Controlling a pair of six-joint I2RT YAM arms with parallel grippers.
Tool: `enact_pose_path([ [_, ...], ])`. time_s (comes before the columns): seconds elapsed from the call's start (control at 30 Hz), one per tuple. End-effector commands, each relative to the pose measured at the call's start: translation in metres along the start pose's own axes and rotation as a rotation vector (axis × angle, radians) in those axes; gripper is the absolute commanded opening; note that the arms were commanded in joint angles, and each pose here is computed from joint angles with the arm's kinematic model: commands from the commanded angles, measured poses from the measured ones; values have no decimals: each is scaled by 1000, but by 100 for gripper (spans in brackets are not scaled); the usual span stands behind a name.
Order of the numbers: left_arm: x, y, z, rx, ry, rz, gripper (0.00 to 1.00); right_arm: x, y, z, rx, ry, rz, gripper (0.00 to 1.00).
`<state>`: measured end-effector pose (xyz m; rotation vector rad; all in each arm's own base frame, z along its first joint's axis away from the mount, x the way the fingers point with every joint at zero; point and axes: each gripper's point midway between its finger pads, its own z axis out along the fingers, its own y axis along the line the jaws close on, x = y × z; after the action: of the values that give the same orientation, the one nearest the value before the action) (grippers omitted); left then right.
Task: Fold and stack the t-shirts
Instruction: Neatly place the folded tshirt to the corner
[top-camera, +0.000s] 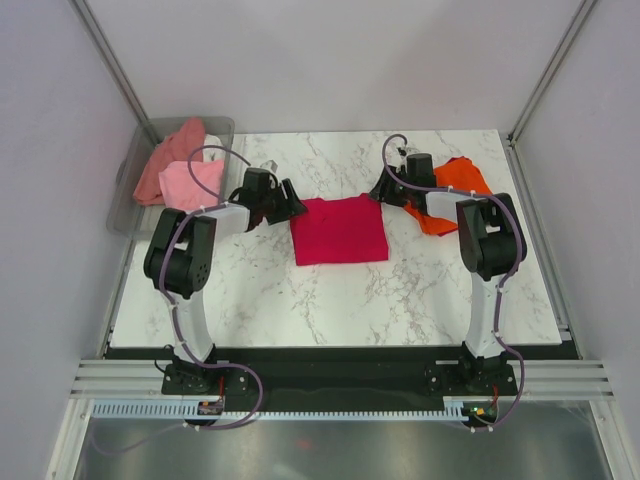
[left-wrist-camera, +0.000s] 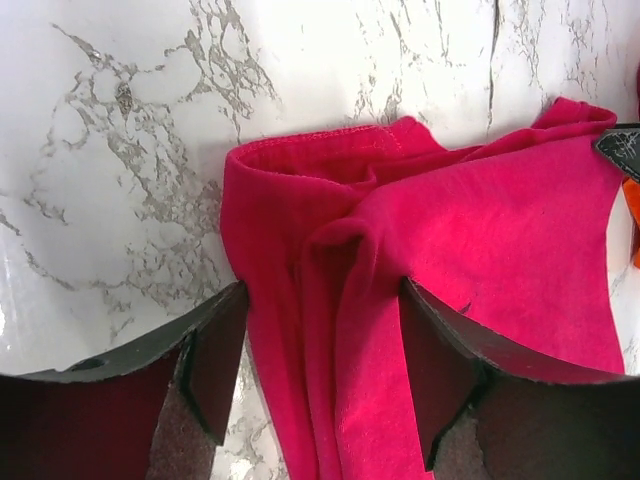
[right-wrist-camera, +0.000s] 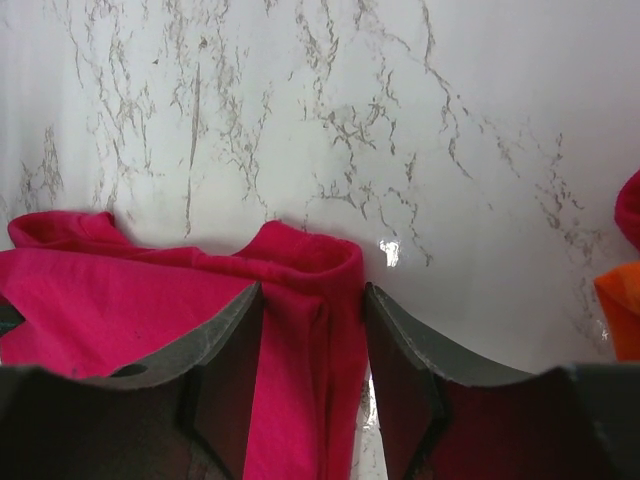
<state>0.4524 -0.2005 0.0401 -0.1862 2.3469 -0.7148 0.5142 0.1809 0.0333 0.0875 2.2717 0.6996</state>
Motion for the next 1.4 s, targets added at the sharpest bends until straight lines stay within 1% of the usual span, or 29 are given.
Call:
enact_pose_path([
  [0.0,-3,-3,8,14,14,-2,66,14,-3,5,2,56,8,52],
  [0.13,-3,0,12,-1,23,-4,58,15,-2,7,-1,67,-1,49],
  [0.17,-4,-1,12,2,21,-2,53,17,-2,9,1,73,-1,48],
  [0.2,-5,-1,13,3,20,3,52,16,-1,10,-2,75,-4,46],
  [0.23,-3,0,14,3,25,8,50,19,-3,13,0,85,-2,42],
  [0.27,-6,-2,14,9,22,14,42,19,-1,14,-4,88,-4,38],
  [0.3,-6,-2,15,11,25,15,37,17,-1,16,-5,85,-5,34],
  [0.33,-5,-3,16,17,30,18,32,17,0,17,-6,86,-3,24],
  [0.37,-7,-5,17,24,27,20,20,15,1,17,-9,81,-3,19],
  [0.4,-8,-6,17,27,28,20,14,11,3,17,-13,74,-1,14],
  [0.43,-8,-7,17,33,30,20,4,8,5,16,-17,69,-1,3],
  [0.47,-10,-9,17,38,24,19,2,5,9,15,-23,59,-5,0],
  [0.6,-17,-19,7,63,7,24,2,-5,21,2,-42,20,-20,0],
  [0.63,-17,-19,4,67,4,25,2,-15,28,-7,-51,-7,-27,0],
  [0.67,-23,-27,-4,84,-15,31,2,-14,29,-11,-50,-8,-29,0],
  [0.73,-26,-34,-12,103,-25,34,2,-29,42,-27,-73,-46,-41,0],
  [0.77,-30,-42,-22,119,-44,38,2,-28,44,-32,-73,-46,-40,0],
  [0.8,-29,-49,-27,130,-47,44,2,-37,51,-43,-84,-72,-48,0],
  [0.87,-26,-58,-37,140,-57,51,2,-40,54,-53,-83,-79,-48,0],
  [0.9,-31,-67,-47,150,-84,59,2,-47,58,-65,-77,-96,-47,0],
  [0.93,-24,-75,-51,157,-79,66,2,-51,55,-71,-60,-103,-41,0],
  [1.0,-23,-86,-60,166,-99,67,2,-56,53,-91,-22,-102,-27,0],
  [1.1,-15,-119,-78,214,-121,97,2,-59,43,-115,16,-112,-6,0],
  [1.13,-11,-134,-85,226,-138,117,2,-72,46,-134,21,-157,-6,0],
  [1.17,-10,-140,-89,221,-150,126,2,-69,41,-142,39,-158,2,0],
  [1.23,-7,-149,-97,219,-166,123,2,-80,44,-165,46,-199,-3,0],
  [1.27,-9,-158,-105,242,-177,108,2,-78,45,-172,39,-193,-6,0],
  [1.3,-11,-165,-111,261,-186,110,2,-85,49,-187,38,-223,-12,0],
  [1.37,-9,-190,-125,310,-203,134,2,-95,37,-206,91,-256,4,0],
])
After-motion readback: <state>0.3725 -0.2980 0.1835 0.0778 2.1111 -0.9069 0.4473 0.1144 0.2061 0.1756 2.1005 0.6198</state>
